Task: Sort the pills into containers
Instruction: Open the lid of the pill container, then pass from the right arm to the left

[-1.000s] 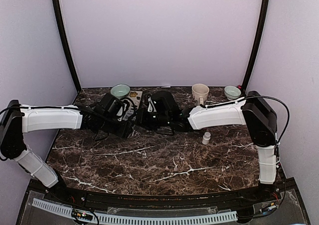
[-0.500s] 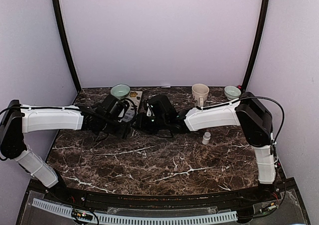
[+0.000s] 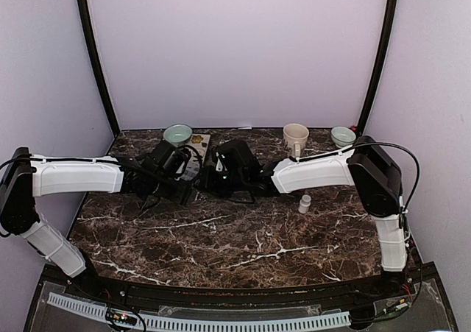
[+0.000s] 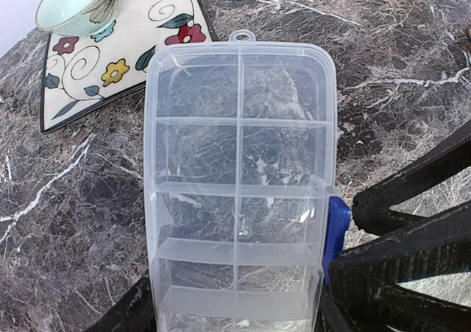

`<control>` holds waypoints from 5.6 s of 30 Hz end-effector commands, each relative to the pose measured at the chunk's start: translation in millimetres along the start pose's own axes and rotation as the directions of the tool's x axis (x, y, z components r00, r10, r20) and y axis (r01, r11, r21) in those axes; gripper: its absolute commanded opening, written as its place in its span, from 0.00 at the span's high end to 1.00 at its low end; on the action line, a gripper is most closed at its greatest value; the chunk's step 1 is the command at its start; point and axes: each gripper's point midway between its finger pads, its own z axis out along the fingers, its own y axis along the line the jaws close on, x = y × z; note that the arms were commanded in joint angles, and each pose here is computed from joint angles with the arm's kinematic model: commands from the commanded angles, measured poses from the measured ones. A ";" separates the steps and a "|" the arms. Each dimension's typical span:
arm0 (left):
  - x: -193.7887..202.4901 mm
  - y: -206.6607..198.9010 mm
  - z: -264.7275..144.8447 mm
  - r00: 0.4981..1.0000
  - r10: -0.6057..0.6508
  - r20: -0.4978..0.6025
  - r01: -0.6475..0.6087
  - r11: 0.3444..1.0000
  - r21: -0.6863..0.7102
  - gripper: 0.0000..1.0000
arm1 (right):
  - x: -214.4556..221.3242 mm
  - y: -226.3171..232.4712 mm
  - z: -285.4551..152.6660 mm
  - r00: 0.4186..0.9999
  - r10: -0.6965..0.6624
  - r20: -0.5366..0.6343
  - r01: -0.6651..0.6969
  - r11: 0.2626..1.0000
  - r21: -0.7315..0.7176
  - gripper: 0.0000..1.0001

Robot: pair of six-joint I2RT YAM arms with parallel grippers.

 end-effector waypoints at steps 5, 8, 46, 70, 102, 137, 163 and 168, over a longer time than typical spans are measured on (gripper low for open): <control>-8.5 2.2 -5.9 1.000 0.005 0.029 -0.004 1.000 -0.022 0.64 | -2.6 19.6 -0.3 1.000 0.001 0.022 0.000 0.999 -0.036 0.59; -7.0 1.9 -5.3 1.000 0.005 0.027 -0.005 1.000 -0.020 0.64 | -4.4 22.0 -2.8 1.000 0.006 0.030 -0.005 0.999 -0.044 0.59; -7.6 -5.6 -13.8 0.998 0.012 0.066 -0.015 0.999 0.048 0.66 | -23.4 28.2 -8.4 0.997 0.042 0.069 -0.039 0.998 -0.044 0.60; -11.9 -4.9 -15.5 0.997 0.029 0.072 -0.029 1.000 0.001 0.66 | -9.5 13.5 4.4 0.998 0.061 0.018 -0.061 0.998 -0.008 0.91; -9.2 -4.2 -30.2 0.997 -0.020 0.076 0.017 0.999 0.033 0.05 | -23.0 18.4 -14.5 0.996 0.063 0.060 -0.061 0.998 -0.024 1.00; 20.4 -30.6 23.0 1.000 -0.023 0.020 0.021 0.997 0.077 0.11 | -23.9 9.9 -16.6 0.982 0.182 0.039 -0.177 0.979 -0.101 1.00; 18.9 -24.9 37.0 0.998 0.021 0.059 -0.022 1.000 0.017 0.37 | -23.9 -0.3 -8.6 0.975 0.220 0.022 -0.217 0.971 -0.096 1.00; 20.4 -28.6 38.7 0.998 0.027 0.058 -0.029 0.999 0.035 0.54 | -23.1 -3.8 -6.6 0.974 0.227 0.018 -0.225 0.970 -0.093 1.00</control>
